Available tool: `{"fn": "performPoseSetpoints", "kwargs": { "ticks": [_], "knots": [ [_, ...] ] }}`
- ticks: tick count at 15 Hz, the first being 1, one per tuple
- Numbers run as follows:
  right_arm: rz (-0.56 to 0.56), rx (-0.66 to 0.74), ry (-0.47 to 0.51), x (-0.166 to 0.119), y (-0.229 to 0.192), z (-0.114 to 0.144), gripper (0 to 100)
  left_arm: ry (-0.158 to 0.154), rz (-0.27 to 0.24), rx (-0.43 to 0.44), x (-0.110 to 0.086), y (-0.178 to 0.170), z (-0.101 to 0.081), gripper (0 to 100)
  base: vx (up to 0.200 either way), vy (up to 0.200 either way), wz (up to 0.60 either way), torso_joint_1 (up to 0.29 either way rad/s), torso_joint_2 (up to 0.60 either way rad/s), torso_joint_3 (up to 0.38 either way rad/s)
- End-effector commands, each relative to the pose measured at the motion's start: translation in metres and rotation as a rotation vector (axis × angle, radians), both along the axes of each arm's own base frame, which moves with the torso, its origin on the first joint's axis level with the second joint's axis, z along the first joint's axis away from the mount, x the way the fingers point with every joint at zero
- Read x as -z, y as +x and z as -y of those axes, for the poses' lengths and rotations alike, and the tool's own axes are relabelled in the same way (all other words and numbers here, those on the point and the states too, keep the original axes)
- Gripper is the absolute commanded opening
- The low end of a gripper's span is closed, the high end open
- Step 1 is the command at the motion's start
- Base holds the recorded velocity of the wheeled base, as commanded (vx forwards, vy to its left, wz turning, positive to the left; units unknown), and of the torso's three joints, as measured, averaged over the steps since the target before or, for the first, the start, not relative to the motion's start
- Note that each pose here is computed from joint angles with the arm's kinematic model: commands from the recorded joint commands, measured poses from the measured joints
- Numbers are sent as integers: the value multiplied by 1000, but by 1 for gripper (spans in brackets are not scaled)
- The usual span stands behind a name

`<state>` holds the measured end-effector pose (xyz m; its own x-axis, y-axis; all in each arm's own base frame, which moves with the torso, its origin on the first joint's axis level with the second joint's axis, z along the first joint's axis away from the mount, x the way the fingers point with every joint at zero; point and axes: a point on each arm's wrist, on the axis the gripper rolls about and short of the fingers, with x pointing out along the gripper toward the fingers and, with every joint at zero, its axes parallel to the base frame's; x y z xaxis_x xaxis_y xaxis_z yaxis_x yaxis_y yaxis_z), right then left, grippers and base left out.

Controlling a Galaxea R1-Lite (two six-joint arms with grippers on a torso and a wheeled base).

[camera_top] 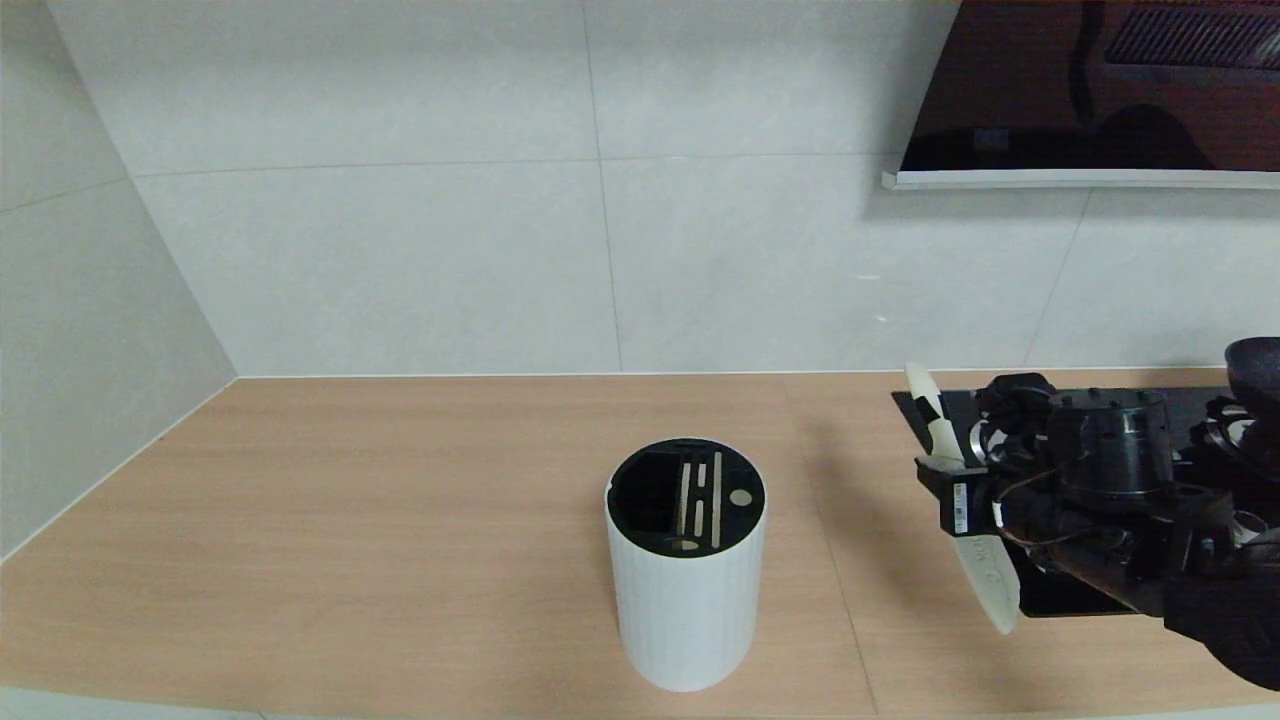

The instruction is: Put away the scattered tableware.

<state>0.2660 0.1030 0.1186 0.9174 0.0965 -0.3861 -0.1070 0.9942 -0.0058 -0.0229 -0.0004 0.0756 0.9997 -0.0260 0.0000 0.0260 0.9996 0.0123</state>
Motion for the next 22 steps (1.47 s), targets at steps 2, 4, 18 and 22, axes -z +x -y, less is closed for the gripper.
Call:
{"fn": "performPoseSetpoints", "kwargs": {
  "ticks": [2, 4, 18, 22],
  "knots": [
    [80, -30, 37, -24, -15, -3, 0, -2, 0, 0, 0, 0, 0, 100, 0, 0, 0, 0, 0, 0],
    [104, -45, 49, -31, -19, -6, 0, -3, 43, -3, -7, -1, 0, 100, 0, 0, 0, 0, 0, 0],
    [255, -139, 133, -118, -6, -31, 0, -120, -152, 328, -172, 83, 10, 100, 0, 0, 0, 0, 0, 0],
    [255, -201, 145, -129, -12, -48, 0, -116, -177, 376, -192, 162, 19, 100, 0, 0, 0, 0, 0, 0]
  ]
}}
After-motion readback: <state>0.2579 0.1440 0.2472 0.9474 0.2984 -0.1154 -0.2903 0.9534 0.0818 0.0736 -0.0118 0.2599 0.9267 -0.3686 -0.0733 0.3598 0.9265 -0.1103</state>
